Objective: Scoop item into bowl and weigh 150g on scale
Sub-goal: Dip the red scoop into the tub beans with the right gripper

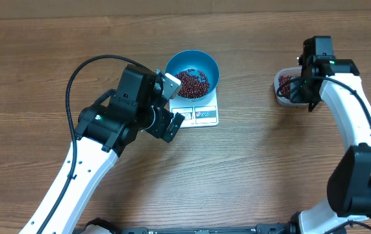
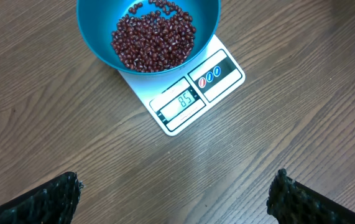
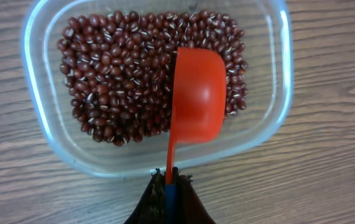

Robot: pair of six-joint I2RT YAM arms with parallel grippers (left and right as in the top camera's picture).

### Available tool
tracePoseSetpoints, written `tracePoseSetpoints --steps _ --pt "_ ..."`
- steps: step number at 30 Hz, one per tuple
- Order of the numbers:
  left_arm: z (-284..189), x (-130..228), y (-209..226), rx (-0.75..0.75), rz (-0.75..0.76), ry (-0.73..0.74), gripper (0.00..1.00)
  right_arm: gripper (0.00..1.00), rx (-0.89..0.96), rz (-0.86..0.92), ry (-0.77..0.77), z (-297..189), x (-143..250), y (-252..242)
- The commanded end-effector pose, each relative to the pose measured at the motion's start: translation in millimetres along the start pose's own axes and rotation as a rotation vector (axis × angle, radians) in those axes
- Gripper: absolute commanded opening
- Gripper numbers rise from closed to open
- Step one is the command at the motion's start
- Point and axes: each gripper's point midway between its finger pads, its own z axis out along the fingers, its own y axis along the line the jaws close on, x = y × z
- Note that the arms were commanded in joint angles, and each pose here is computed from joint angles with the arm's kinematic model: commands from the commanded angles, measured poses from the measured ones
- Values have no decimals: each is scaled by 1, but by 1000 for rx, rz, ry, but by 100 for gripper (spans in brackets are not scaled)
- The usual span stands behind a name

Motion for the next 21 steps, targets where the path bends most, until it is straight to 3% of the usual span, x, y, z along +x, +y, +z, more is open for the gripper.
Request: tracePoseSetpoints --steps 1,12,21 --pt "-1 2 1 -8 18 1 100 3 -28 11 10 7 -3 7" --pt "-1 2 1 -8 18 1 100 4 -331 -1 1 0 -5 45" --pt "-1 2 1 -8 18 1 100 4 -485 71 -4 -5 -8 41"
